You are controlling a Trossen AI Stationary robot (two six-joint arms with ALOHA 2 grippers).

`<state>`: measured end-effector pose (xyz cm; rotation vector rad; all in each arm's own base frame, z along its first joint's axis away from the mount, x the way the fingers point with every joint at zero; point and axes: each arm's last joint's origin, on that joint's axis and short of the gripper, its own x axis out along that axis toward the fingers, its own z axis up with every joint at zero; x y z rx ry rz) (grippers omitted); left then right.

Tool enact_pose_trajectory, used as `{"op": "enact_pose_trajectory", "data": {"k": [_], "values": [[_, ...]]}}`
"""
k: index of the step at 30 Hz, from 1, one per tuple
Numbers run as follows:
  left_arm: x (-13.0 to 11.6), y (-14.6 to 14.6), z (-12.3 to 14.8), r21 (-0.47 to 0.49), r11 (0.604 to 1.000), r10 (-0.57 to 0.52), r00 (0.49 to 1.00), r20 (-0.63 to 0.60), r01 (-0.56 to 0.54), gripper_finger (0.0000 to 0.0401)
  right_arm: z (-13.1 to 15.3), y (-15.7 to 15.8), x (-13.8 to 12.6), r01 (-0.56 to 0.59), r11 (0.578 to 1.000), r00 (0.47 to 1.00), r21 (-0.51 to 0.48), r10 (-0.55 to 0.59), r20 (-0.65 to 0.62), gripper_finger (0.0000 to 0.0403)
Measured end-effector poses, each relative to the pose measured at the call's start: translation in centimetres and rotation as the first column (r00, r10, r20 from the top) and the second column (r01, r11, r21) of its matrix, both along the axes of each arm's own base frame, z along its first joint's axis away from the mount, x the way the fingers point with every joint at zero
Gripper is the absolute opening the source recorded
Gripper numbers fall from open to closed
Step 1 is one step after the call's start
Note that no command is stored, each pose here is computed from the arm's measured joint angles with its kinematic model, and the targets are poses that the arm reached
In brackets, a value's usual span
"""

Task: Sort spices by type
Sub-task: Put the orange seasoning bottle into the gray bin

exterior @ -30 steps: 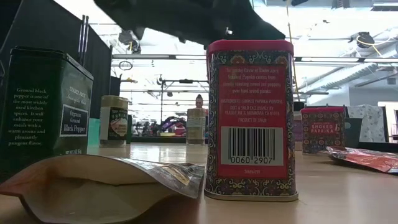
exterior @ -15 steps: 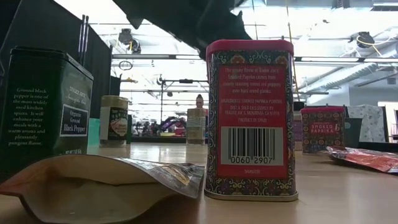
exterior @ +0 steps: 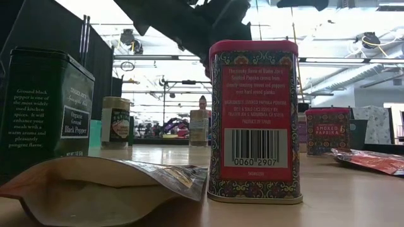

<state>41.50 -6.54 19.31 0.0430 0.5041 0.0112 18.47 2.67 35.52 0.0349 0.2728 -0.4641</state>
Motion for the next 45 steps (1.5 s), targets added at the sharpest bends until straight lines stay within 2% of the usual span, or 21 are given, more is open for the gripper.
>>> {"op": "enact_pose_trajectory", "data": {"k": [6, 16, 21, 32, 38, 41, 45], "values": [[0.1, -0.2, -0.3, -0.005, 1.0, -0.01, 1.0, -0.006, 0.01, 0.028, -0.2, -0.2, -0.8, 0.0, 1.0, 0.999, 0.009, -0.001, 0.034, 0.0219], [0.7, -0.3, -2.9, -0.019, 1.0, -0.003, 0.999, -0.052, 0.002, 0.028, -0.2, -0.2, -0.8, -0.001, 1.0, 0.999, 0.009, 0.001, 0.035, 0.0219], [0.6, -0.3, -2.9, -0.005, 1.0, -0.014, 0.999, -0.051, 0.013, 0.0278, -0.2, -0.2, -0.8, -0.002, 1.0, 0.999, 0.009, 0.001, 0.035, 0.0219], [0.6, -0.3, -3.0, 0.005, 1.0, -0.012, 0.998, -0.061, 0.013, 0.0219, -0.2, -0.2, -0.8, -0.002, 1.0, 0.999, 0.01, 0.002, 0.036, 0.0219], [0.6, -0.2, -2.9, 0.023, 1.0, 0.018, 0.998, -0.058, -0.017, 0.0213, -0.2, -0.2, -0.8, 0.0, 1.0, 0.999, 0.019, -0.001, 0.041, 0.0219], [0.3, -0.6, -2.0, 0.038, 0.999, 0.023, 0.999, -0.043, -0.022, 0.0212, -0.3, -0.2, -0.8, 0.003, 1.0, 0.999, 0.03, -0.004, 0.043, 0.0219], [-0.9, -1.9, 1.8, 0.068, 0.998, -0.015, 0.999, 0.04, 0.012, 0.0211, -0.3, -0.2, -0.7, 0.004, 0.999, 0.999, 0.032, -0.005, 0.042, 0.0219]]}}
